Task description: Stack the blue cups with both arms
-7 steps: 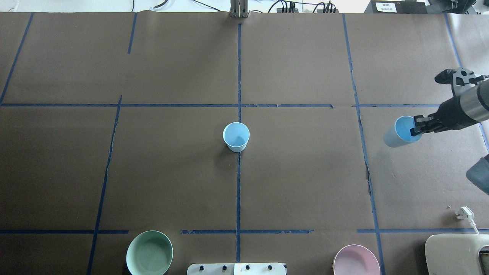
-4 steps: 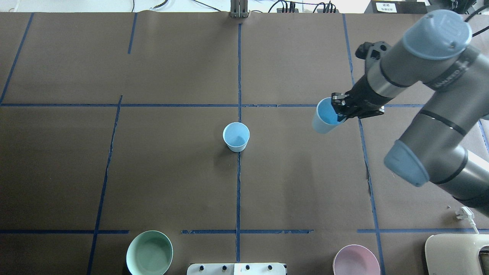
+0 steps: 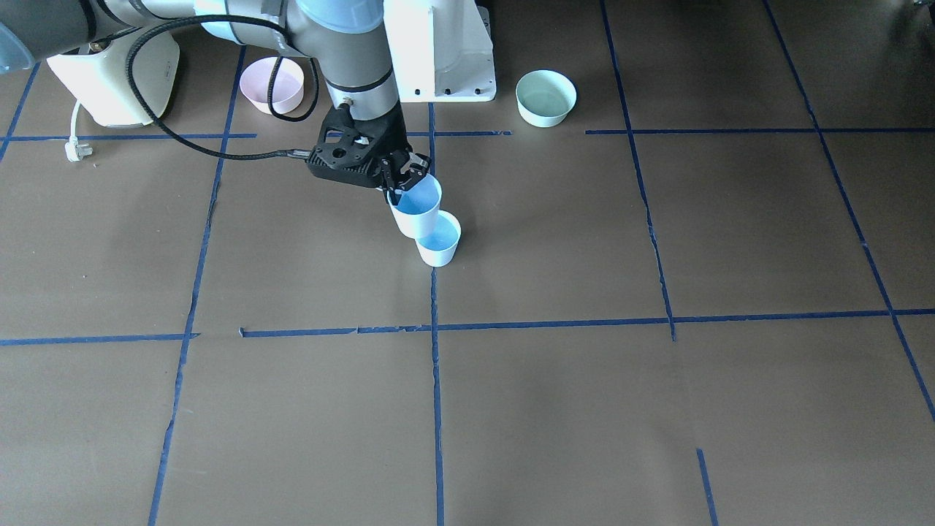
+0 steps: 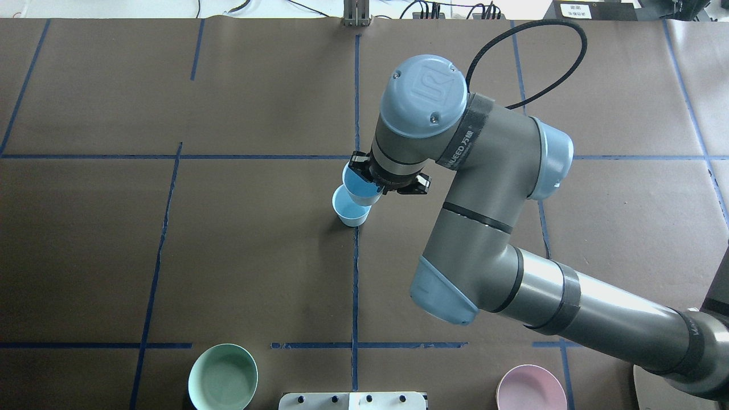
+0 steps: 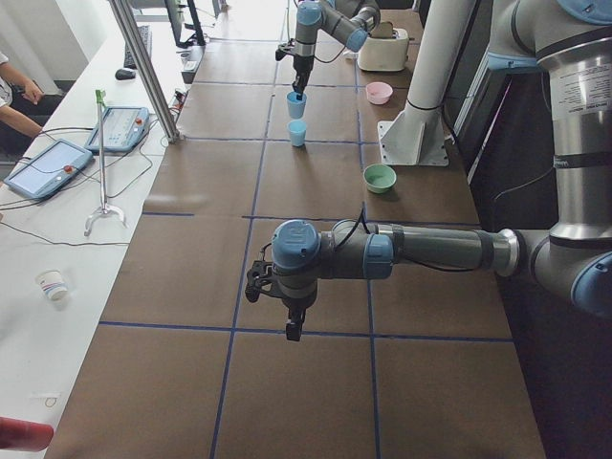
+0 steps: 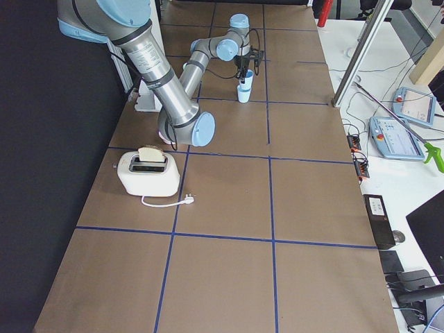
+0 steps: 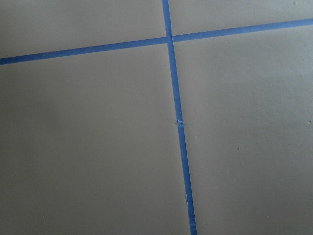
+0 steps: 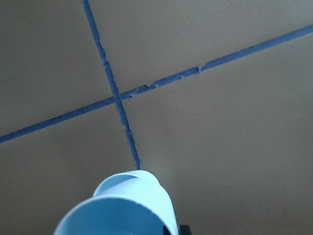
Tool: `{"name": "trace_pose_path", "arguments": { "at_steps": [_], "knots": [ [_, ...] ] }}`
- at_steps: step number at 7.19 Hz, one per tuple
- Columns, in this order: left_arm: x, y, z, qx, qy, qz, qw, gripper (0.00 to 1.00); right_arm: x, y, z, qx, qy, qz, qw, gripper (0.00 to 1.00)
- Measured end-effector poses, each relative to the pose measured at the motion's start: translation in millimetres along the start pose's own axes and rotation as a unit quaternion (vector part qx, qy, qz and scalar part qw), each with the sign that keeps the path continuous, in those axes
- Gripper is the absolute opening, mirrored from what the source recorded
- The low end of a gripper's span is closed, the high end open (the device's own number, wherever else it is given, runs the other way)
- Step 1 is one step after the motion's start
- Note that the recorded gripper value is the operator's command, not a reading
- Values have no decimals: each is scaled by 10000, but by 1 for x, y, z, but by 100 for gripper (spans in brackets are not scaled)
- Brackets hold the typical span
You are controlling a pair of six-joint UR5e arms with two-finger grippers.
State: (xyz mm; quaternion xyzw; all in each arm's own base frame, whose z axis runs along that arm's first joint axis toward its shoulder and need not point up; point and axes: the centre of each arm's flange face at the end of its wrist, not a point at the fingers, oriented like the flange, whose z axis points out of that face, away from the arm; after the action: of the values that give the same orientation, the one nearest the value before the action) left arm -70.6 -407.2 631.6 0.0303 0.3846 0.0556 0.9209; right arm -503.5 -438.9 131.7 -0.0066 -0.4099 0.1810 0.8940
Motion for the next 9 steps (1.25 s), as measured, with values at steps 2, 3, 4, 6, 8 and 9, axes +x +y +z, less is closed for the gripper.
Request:
{"name": "trace_pose_path", "arguments": {
  "at_steps": [2,3,4,6,8,9],
  "knots": [
    [1,0,0,6,17,0,10000,100,-10,8,10,54,34,-2,10000,4],
    [1,0,0,7,21,0,10000,100,-11,13,14,48,38,-29,10000,82],
    [1,0,0,7,24,0,10000,100,-13,16,17,39,-15,-69,10000,100],
    [1,0,0,7,25,0,10000,100,-18,16,24,47,-187,-153,9997,100],
    [1,-1,0,10,21,17,10000,100,-14,0,22,-32,-214,-188,9996,100],
    [0,-1,1,7,9,34,10000,100,4,-29,19,-205,-160,-312,9992,100]
  ]
}}
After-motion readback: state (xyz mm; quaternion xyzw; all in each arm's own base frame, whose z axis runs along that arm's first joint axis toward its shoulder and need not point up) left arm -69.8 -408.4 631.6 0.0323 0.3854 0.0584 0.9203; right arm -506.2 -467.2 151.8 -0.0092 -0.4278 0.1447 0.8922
